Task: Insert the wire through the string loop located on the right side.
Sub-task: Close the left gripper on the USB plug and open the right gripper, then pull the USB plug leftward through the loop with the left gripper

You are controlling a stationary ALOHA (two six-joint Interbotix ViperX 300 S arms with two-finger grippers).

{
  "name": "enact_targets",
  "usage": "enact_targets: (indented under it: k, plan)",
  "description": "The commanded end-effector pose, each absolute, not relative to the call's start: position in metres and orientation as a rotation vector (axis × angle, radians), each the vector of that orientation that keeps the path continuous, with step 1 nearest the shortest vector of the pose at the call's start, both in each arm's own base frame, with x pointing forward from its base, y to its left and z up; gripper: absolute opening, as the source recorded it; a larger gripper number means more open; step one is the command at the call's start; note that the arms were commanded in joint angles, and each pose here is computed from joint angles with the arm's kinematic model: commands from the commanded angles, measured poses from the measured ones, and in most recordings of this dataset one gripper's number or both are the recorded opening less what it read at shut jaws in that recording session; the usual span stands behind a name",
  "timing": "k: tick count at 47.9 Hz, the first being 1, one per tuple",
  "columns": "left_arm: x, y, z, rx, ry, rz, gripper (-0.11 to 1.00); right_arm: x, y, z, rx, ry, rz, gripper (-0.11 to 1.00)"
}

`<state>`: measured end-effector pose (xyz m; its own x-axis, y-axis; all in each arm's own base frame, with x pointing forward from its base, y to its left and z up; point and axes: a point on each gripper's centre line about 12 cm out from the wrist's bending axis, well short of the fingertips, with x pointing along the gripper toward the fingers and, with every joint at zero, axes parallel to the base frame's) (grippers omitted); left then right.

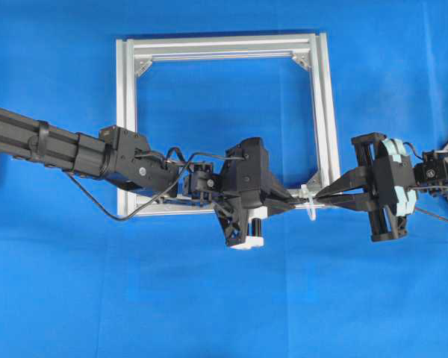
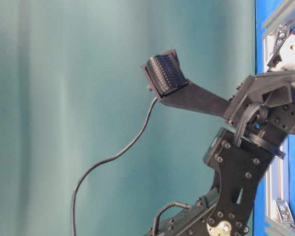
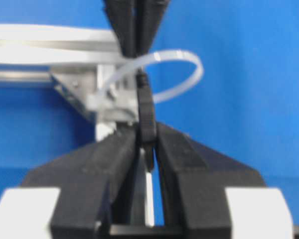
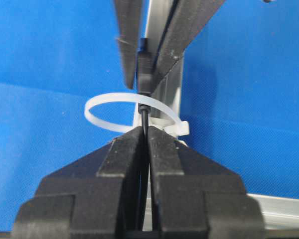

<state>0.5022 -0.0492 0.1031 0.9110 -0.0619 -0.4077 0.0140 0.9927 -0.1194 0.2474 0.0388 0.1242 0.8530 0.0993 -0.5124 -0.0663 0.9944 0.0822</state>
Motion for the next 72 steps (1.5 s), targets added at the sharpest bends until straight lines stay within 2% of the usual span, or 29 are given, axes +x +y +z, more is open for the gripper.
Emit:
enact_targets:
  k: [1, 24, 27, 32, 42, 46, 60, 72]
  plan:
    - [0.509, -0.052, 0.124, -0.113, 0.359, -0.05, 0.07, 0.253, 0.039, 0.131, 0.065, 0.515, 0.086, -0.03]
    - [0.509, -0.052, 0.123, -0.113, 0.361, -0.049, 0.07, 0.252, 0.039, 0.129, 0.057, 0.539, 0.09, -0.03]
    - [0.509, -0.053, 0.124, -0.112, 0.36, -0.051, 0.07, 0.252, 0.039, 0.129, 0.057, 0.537, 0.09, 0.01]
    - [0.509, -0.053, 0.124, -0.112, 0.36, -0.051, 0.07, 0.252, 0.039, 0.129, 0.058, 0.537, 0.089, 0.2]
    - [0.508, -0.054, 0.123, -0.112, 0.363, -0.052, 0.07, 0.252, 0.038, 0.129, 0.059, 0.534, 0.085, 0.81]
    - [0.507, -0.054, 0.123, -0.112, 0.364, -0.052, 0.07, 0.253, 0.038, 0.13, 0.059, 0.533, 0.086, 0.96]
    - [0.489, -0.055, 0.127, -0.109, 0.38, -0.057, 0.07, 0.252, 0.038, 0.129, 0.056, 0.534, 0.086, 0.96]
    - [0.433, -0.057, 0.138, -0.105, 0.404, -0.074, 0.07, 0.252, 0.038, 0.129, 0.052, 0.537, 0.088, 0.96]
